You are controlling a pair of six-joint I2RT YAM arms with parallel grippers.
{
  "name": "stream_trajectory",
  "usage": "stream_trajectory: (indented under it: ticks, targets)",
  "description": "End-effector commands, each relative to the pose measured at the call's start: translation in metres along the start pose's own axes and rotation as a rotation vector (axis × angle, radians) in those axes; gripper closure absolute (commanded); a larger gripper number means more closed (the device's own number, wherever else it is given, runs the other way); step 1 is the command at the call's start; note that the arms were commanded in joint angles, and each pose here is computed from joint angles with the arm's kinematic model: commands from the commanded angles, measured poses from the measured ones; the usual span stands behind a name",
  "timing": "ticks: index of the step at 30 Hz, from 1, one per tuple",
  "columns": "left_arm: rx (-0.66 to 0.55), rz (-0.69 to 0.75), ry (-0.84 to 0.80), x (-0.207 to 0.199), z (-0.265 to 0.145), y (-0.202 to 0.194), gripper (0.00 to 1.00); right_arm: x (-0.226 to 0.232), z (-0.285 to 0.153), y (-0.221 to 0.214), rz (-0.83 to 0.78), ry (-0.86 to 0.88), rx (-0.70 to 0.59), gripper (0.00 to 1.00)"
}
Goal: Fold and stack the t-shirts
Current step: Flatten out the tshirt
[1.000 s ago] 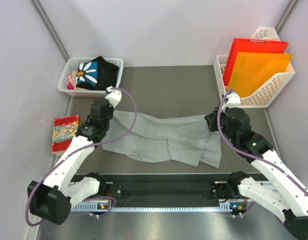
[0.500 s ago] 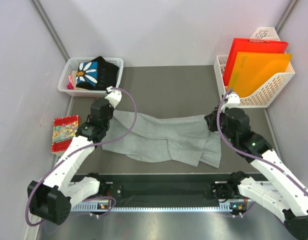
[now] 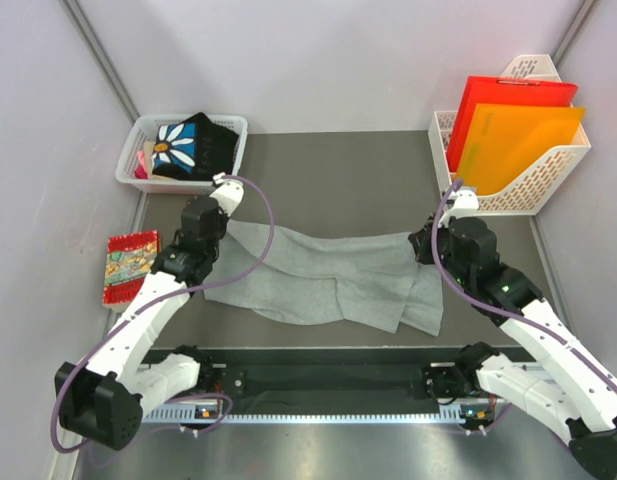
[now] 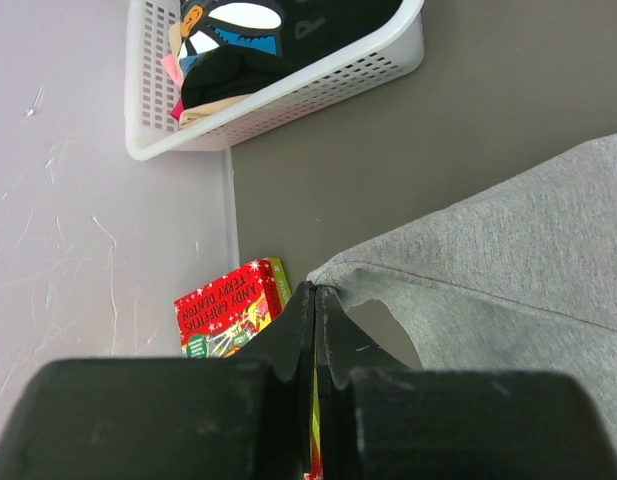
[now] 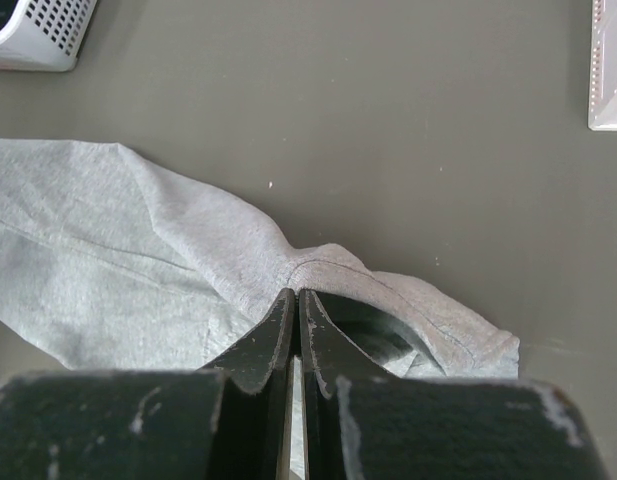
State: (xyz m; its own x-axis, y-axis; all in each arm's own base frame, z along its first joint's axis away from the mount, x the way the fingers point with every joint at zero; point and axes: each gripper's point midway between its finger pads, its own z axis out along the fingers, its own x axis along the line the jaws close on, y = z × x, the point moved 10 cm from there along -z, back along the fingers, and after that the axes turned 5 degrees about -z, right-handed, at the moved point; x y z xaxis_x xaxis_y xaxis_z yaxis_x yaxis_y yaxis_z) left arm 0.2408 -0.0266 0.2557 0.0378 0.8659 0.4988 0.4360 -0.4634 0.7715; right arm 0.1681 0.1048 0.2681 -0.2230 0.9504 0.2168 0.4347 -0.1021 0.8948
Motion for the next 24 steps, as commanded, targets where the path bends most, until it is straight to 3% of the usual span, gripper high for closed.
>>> stream_trajectory:
  ticks: [1, 24]
  targets:
    - [-0.062, -0.049, 0.025, 0.010, -0.008, 0.012, 1.00, 0.005, -0.002, 0.009, 0.019, 0.035, -0.055, 1.00]
    - [-0.055, -0.047, 0.009, 0.007, -0.005, 0.012, 1.00, 0.003, 0.005, 0.001, 0.008, 0.022, -0.032, 1.00]
